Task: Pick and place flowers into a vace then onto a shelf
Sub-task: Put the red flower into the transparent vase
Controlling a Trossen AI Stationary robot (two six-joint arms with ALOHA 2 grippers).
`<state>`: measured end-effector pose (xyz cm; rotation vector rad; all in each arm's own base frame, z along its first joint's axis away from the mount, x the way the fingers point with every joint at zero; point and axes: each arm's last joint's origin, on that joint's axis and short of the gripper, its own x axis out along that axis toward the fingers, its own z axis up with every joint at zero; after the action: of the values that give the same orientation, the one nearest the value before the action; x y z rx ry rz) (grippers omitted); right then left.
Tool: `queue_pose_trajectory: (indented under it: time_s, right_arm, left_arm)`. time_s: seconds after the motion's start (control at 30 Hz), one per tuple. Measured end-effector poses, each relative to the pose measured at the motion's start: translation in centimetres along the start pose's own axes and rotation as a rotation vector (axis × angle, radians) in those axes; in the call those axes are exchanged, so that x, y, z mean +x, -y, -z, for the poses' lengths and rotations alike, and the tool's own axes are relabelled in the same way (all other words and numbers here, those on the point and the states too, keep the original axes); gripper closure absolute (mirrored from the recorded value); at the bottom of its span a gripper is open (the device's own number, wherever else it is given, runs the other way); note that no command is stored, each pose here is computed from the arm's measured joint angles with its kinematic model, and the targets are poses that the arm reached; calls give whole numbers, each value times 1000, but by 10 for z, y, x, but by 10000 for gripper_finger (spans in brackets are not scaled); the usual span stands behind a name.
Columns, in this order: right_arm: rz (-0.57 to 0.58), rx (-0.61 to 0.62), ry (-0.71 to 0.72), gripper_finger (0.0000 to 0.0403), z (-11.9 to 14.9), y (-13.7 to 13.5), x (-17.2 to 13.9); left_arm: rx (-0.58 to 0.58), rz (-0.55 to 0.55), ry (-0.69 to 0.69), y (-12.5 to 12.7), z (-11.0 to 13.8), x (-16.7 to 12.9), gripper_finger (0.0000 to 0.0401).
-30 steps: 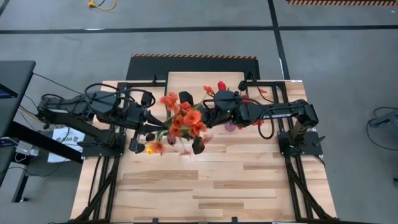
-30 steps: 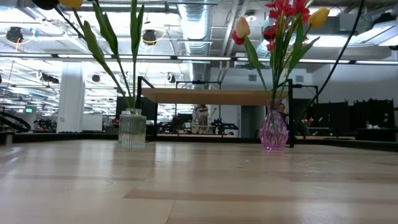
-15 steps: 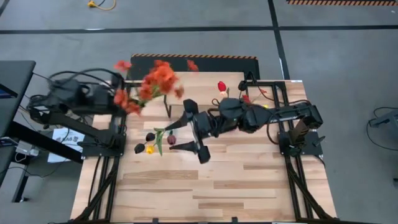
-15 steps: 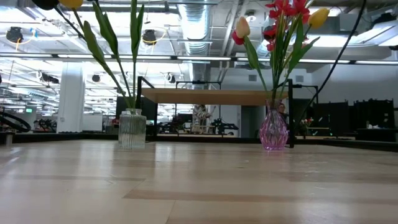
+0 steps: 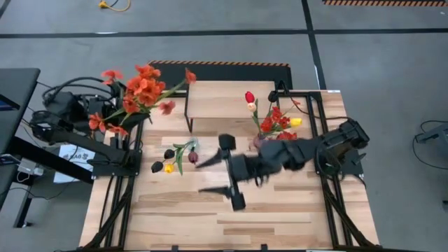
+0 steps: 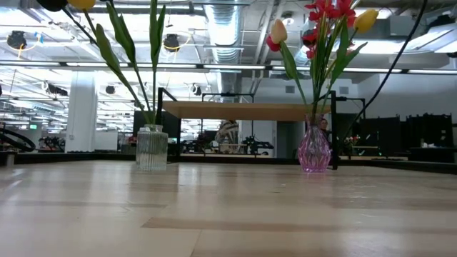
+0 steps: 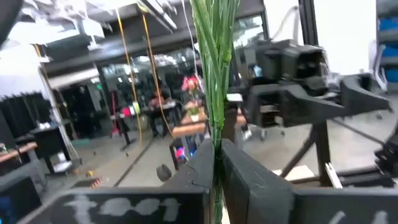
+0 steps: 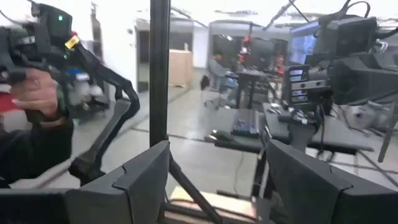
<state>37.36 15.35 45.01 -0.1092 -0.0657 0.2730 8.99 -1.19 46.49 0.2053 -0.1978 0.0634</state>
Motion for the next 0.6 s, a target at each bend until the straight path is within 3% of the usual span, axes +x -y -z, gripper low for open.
queue_pose_trajectory:
  time_s: [0.23,0.33,0.43,0.6]
  right_arm:
    - [144,-66,-63,148,2,-58,-12]
    - [191,-85,-109,175,5,-77,-18]
    - [266,-106,-166,234,15,-92,-20]
    - [311,-112,-227,372,38,-108,-24]
  left_arm:
    - [-4,-8,133,3,34,-13,401]
    - [-11,-15,116,3,47,-13,401]
    - [-19,-5,111,3,57,-10,401]
    - [-24,10,94,-1,67,-3,401]
